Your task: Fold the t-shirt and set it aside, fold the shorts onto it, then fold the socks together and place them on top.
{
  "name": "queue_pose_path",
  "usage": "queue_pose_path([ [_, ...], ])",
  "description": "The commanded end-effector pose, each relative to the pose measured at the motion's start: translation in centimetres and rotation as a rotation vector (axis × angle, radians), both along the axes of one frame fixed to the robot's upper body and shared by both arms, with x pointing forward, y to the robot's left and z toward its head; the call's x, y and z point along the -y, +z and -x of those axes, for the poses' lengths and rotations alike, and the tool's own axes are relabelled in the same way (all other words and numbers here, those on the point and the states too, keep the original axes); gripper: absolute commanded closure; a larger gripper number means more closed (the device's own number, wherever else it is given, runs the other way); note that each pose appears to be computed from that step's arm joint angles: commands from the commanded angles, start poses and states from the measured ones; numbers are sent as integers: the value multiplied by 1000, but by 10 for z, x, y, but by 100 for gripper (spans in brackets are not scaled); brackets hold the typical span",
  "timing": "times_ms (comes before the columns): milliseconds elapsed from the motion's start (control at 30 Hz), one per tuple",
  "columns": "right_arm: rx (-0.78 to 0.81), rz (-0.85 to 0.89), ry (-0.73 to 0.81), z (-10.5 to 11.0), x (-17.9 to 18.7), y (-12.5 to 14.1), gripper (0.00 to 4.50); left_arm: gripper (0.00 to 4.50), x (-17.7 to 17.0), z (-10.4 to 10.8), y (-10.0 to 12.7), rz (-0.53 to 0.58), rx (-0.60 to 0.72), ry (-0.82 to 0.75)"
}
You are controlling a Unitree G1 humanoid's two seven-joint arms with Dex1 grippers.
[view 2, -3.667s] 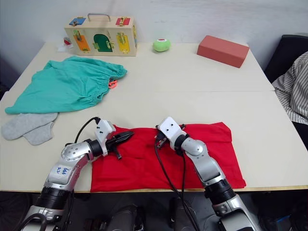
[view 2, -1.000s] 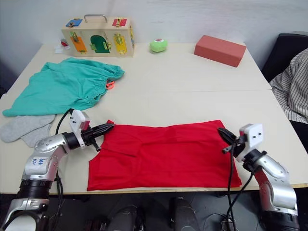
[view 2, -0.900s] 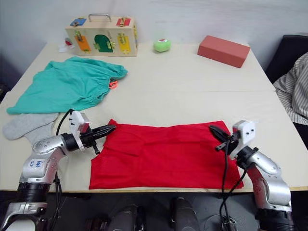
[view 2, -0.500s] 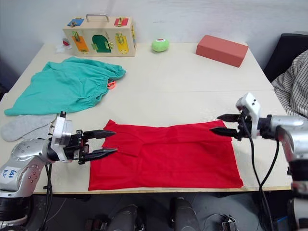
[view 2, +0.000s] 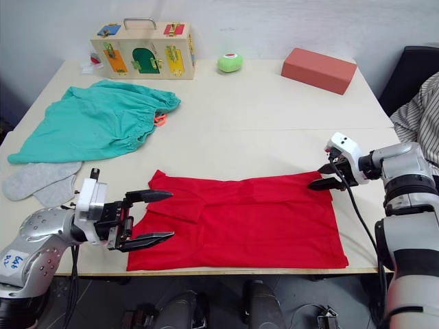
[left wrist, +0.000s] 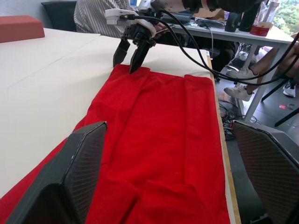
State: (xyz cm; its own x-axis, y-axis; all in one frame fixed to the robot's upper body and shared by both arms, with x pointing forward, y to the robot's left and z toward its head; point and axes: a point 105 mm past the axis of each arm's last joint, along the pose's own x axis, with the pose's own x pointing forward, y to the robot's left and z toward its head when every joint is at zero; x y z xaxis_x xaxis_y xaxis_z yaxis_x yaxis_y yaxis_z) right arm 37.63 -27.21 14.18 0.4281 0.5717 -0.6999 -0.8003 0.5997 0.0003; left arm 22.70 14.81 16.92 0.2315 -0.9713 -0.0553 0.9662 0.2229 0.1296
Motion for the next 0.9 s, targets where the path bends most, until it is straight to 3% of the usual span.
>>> queue_pose_path([
  [33, -73, 25, 62, 9, 0, -5, 161, 0, -2, 7, 5, -4, 27, -1],
  [167, -140, 30, 127, 18, -2, -5, 305, 0, -6, 3, 0, -35, 30, 39],
  [300, -78, 68, 128, 10, -3, -1, 442, 0, -9, -6, -1, -47, 58, 80],
  [533, 174, 197, 87, -21, -9, 16, 449, 0, -15, -15, 1, -6, 83, 174],
  [767, 472, 292, -41, -59, -20, 38, 449, 0, -29, -33, 2, 49, 104, 382],
  [900, 539, 301, -68, -68, -31, 42, 449, 0, -39, -40, 2, 72, 94, 493],
])
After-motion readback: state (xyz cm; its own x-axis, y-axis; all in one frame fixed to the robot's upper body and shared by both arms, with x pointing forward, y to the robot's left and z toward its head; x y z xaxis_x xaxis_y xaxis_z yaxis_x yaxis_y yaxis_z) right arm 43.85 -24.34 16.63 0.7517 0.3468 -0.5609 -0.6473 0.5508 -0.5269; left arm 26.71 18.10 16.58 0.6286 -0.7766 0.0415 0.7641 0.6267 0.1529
